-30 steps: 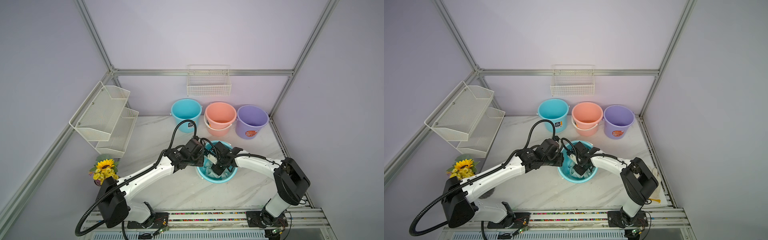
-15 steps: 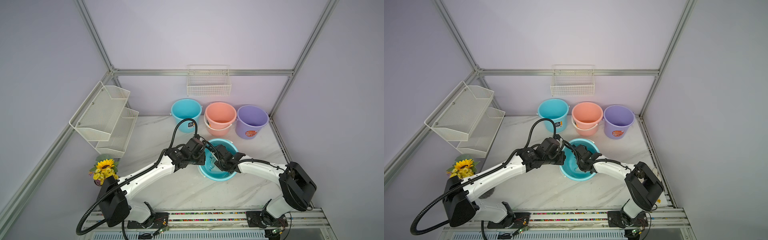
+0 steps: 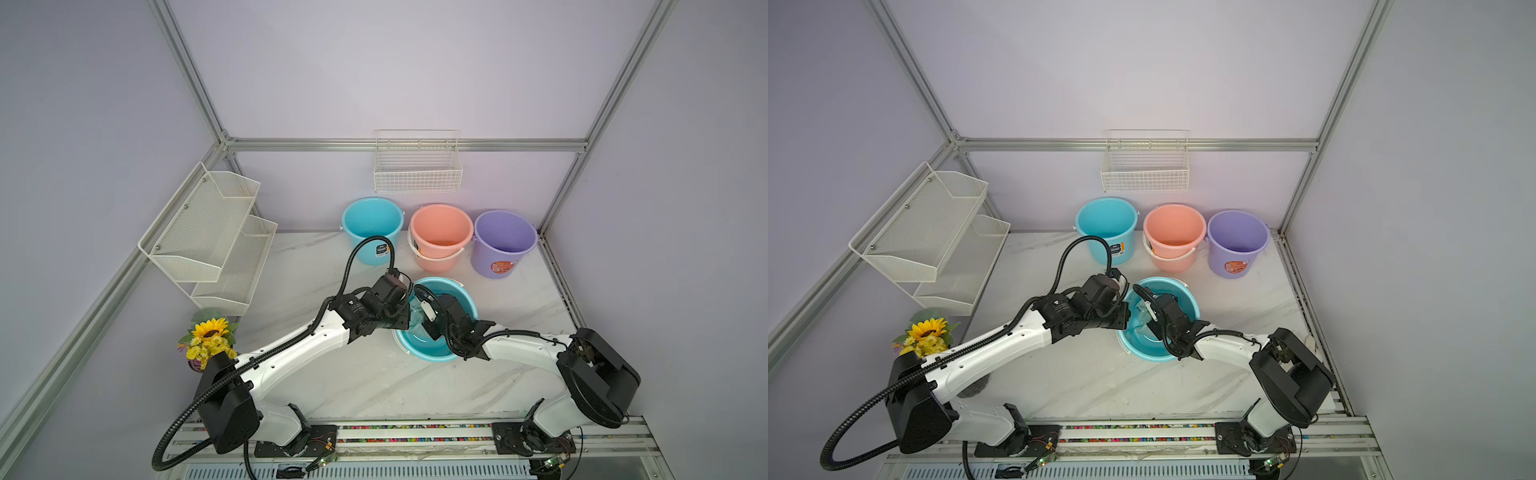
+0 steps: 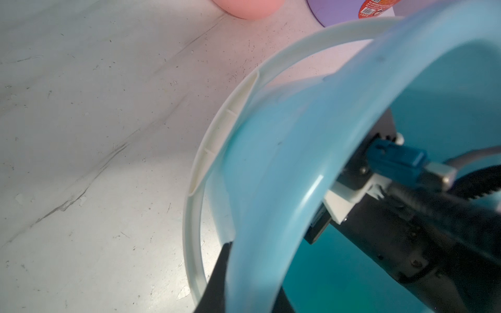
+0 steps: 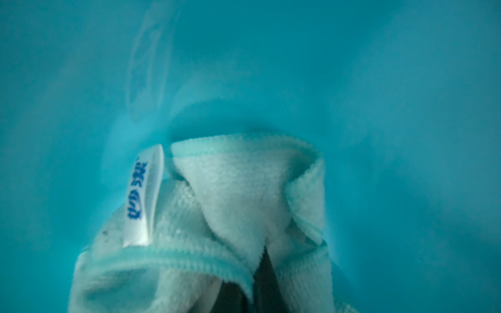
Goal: Wipe the inside of the bucket with a cloth
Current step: Wipe the dirt from the inside of the bucket.
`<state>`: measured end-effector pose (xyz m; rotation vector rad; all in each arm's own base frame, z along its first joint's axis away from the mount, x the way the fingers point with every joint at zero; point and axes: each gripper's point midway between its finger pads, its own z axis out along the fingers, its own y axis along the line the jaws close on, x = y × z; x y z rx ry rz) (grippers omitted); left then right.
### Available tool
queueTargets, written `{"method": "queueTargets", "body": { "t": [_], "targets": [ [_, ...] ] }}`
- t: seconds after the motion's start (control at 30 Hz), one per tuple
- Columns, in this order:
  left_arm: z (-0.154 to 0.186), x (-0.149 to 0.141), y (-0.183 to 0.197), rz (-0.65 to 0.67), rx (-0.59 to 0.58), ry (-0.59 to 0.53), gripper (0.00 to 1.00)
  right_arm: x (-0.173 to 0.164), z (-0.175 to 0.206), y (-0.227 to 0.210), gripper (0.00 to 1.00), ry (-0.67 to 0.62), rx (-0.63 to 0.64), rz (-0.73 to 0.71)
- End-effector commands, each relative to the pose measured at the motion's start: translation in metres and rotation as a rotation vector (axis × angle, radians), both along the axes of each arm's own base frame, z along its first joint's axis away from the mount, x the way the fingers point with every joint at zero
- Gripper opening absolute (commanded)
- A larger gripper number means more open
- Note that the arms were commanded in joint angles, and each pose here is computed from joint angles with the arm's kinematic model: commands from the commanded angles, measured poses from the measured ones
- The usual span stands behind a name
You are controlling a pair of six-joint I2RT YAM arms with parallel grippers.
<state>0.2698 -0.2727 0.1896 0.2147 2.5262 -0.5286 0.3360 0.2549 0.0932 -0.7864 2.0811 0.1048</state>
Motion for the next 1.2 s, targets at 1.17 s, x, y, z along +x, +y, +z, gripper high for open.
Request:
{"method": "queueTargets", "body": {
  "t": [1.17],
  "targets": [
    [0.015,-0.013,-0.013,-0.081,-0.037,0.027,0.0,-0.026,-0.018,-0.065,0.0,0.373,-0.537,-0.054]
  ]
}}
